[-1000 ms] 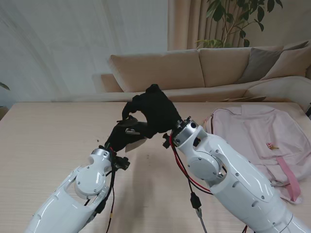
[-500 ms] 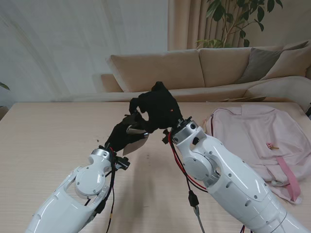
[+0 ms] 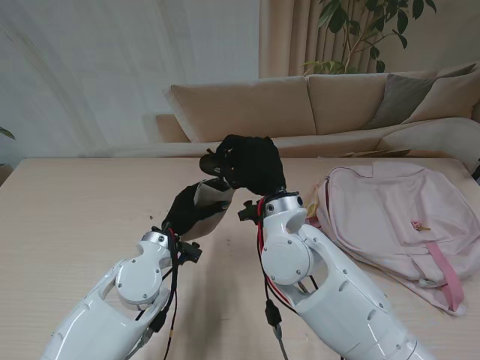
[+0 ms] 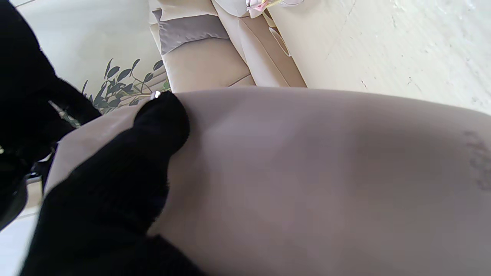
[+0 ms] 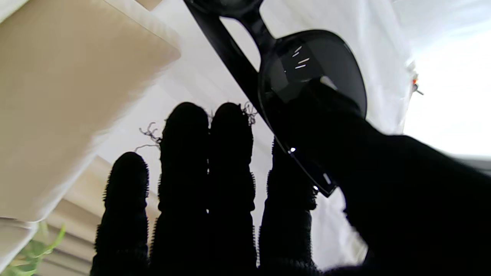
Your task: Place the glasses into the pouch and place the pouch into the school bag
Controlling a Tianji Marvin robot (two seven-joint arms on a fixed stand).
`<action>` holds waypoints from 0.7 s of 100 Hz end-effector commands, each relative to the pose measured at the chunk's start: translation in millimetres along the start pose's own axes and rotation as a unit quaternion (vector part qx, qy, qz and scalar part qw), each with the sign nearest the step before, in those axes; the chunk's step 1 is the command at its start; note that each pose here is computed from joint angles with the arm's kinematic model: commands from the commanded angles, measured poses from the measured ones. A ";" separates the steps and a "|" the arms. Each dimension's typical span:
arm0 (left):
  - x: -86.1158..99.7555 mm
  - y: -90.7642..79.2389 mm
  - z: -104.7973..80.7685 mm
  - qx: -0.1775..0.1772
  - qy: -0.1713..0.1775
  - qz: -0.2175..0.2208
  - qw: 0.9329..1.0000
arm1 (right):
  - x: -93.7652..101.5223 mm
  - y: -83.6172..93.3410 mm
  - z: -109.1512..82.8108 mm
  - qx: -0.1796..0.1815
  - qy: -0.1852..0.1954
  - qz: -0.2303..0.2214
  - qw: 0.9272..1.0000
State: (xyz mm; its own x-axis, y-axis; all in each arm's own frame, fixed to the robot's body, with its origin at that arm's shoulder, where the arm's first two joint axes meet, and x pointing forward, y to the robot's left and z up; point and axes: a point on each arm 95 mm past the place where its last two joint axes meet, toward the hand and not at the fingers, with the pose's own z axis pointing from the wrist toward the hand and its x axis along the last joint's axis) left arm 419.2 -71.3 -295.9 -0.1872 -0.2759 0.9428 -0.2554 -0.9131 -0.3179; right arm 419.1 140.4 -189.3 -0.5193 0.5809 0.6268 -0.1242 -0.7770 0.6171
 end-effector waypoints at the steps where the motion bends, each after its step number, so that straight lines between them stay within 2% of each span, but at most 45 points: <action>1: 10.8 6.2 0.9 -0.002 0.015 -0.018 1.000 | -4.4 -11.5 -7.2 0.017 -0.011 -0.003 1.000; 24: 14.2 9.5 0.7 0.001 0.008 -0.072 0.997 | -15.4 -21.4 -11.5 0.018 -0.062 0.025 0.998; 34: 15.1 11.8 1.4 0.002 0.004 -0.099 0.995 | -14.8 -25.5 -14.2 0.011 -0.093 0.072 0.993; 43: 14.5 13.2 2.2 -0.001 0.001 -0.103 0.995 | -12.9 -27.4 -15.2 0.003 -0.117 0.108 0.987; 58: 13.1 16.1 2.8 -0.012 -0.003 -0.109 0.994 | -13.5 -28.5 -15.6 0.013 -0.118 0.119 0.986; 70: 12.6 14.4 2.3 -0.033 0.002 -0.092 0.995 | -11.7 -28.5 -16.0 0.019 -0.122 0.137 0.983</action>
State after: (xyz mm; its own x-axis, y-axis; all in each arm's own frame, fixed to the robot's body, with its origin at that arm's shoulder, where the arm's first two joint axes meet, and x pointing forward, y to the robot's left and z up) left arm 415.6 -83.8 -299.1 -0.0962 -0.1035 0.9900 -0.3099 -0.9420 -0.1286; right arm 418.4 149.7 -216.1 -0.3231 0.3999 0.8578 -0.0037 -0.9069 0.4214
